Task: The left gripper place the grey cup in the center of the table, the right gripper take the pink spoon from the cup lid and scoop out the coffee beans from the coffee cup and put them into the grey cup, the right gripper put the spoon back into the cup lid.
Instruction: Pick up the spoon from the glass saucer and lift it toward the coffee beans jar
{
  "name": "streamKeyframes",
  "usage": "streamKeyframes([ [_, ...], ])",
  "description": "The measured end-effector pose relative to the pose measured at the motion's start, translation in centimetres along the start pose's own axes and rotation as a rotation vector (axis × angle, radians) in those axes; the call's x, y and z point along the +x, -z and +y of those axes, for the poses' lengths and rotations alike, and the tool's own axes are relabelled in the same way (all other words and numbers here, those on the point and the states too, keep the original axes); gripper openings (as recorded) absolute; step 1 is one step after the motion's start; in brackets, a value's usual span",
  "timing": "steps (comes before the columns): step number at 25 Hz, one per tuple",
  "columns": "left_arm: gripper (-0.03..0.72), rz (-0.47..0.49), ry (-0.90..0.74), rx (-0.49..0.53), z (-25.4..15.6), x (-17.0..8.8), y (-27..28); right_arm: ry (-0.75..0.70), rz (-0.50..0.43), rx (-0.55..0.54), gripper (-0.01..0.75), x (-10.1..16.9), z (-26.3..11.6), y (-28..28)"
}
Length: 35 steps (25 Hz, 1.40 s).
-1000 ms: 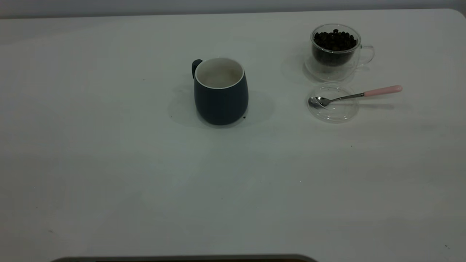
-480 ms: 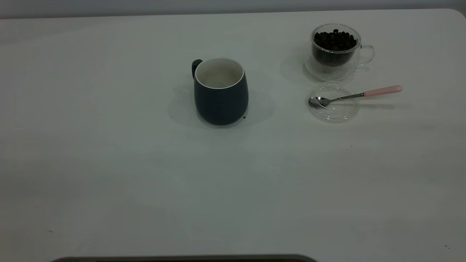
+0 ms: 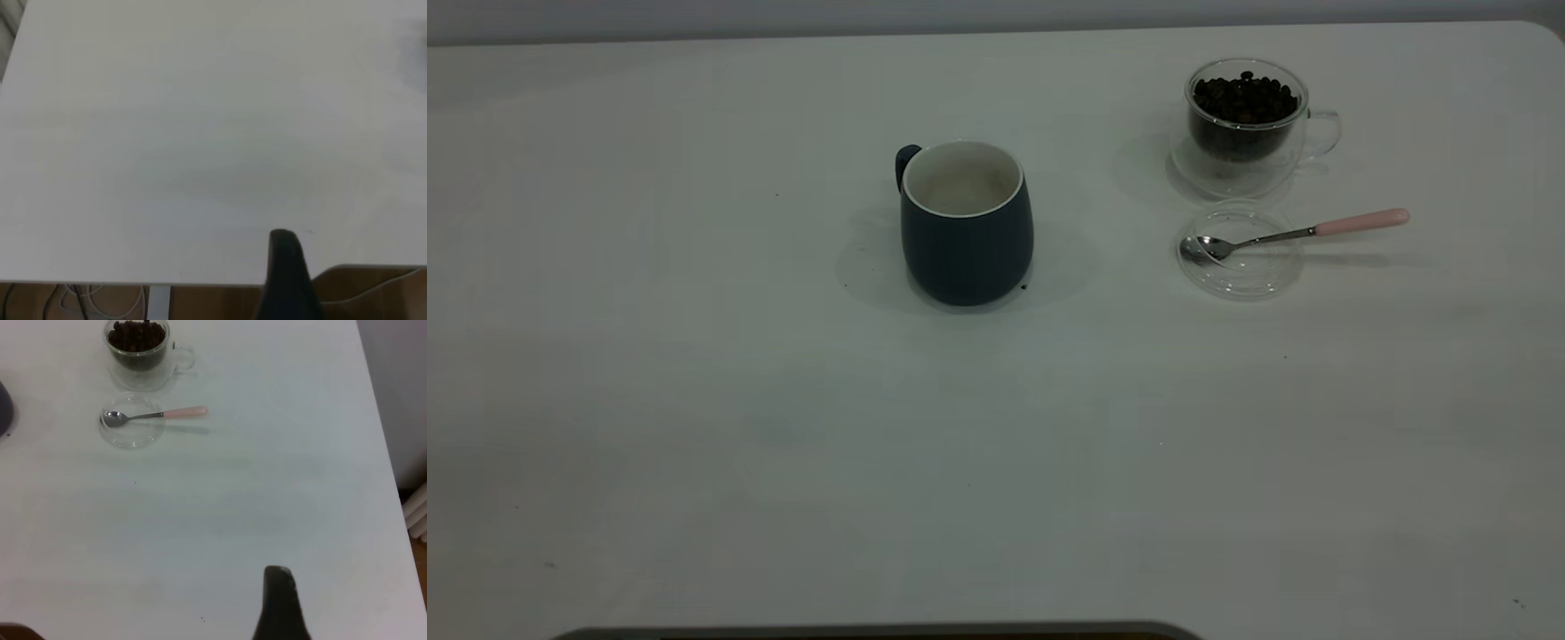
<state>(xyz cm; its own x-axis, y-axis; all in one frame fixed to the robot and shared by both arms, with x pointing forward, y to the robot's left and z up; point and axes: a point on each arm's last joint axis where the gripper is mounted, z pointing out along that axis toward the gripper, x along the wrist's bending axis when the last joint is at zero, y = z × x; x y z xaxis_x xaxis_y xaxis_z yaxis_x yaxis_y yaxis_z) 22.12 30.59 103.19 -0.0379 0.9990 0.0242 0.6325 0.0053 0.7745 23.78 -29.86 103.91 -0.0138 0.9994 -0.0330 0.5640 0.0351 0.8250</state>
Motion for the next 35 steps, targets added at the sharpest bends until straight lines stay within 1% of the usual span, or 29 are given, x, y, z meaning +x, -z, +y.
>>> streamKeyframes([
  [28,0.586,0.001,0.002,-0.002,0.0,0.0,0.0,-0.004,0.000,-0.001,0.586,0.0,0.0,0.0],
  [31,0.586,0.001,0.002,-0.002,0.0,0.0,0.0,-0.022,0.000,-0.004,0.586,0.0,0.0,0.0],
  [35,0.586,0.001,0.002,-0.002,0.0,0.0,0.0,-0.026,0.000,0.006,0.586,-0.1,1.5,0.2],
])
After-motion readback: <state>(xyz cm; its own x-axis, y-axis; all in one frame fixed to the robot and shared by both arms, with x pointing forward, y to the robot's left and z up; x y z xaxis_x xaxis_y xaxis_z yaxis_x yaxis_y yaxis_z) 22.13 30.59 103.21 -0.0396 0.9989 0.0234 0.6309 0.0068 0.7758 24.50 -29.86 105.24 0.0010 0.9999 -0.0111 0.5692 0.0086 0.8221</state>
